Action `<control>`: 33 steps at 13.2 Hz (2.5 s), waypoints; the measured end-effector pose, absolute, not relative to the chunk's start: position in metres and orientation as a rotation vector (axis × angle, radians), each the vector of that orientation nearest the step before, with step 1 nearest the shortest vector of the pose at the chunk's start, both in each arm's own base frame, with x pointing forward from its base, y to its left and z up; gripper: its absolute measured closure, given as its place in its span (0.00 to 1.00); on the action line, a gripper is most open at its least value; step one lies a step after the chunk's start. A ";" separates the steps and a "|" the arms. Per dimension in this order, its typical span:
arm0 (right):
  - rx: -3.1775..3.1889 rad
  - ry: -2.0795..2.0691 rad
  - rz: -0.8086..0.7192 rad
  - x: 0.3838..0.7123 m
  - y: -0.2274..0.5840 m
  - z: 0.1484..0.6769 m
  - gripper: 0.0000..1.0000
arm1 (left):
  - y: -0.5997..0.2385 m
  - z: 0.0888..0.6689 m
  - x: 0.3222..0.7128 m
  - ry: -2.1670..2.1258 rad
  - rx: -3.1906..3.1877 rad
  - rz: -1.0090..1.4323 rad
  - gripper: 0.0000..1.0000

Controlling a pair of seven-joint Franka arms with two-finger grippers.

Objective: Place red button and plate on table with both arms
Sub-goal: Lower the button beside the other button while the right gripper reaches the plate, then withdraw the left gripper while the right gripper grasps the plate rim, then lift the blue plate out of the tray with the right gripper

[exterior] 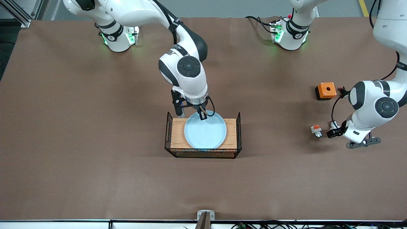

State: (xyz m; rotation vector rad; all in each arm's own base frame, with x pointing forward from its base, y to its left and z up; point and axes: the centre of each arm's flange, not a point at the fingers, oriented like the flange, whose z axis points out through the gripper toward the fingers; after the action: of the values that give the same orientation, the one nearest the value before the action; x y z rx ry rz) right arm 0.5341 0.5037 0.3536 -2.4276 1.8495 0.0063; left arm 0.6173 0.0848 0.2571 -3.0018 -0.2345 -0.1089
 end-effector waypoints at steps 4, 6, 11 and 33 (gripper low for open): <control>-2.439 1.838 -0.001 0.531 0.507 0.352 0.79 | 0.029 0.390 0.619 -0.145 -2.932 -0.236 0.00; -2.442 1.834 -0.010 0.531 0.507 0.352 0.87 | 0.019 0.457 0.610 -0.193 -2.905 -0.235 0.00; -2.432 1.814 -0.023 0.532 0.510 0.357 0.97 | 0.025 0.585 0.594 -0.249 -3.009 -0.088 0.00; -2.869 1.294 0.075 0.521 0.385 0.574 0.97 | -0.018 0.685 0.524 -0.168 -3.129 -0.019 0.00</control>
State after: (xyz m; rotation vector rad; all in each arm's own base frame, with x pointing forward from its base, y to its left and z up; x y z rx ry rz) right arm 0.5211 0.3853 0.5744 -2.8690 1.2938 0.0749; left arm 0.5237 -0.0183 0.6847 -3.1290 -0.1678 -0.0189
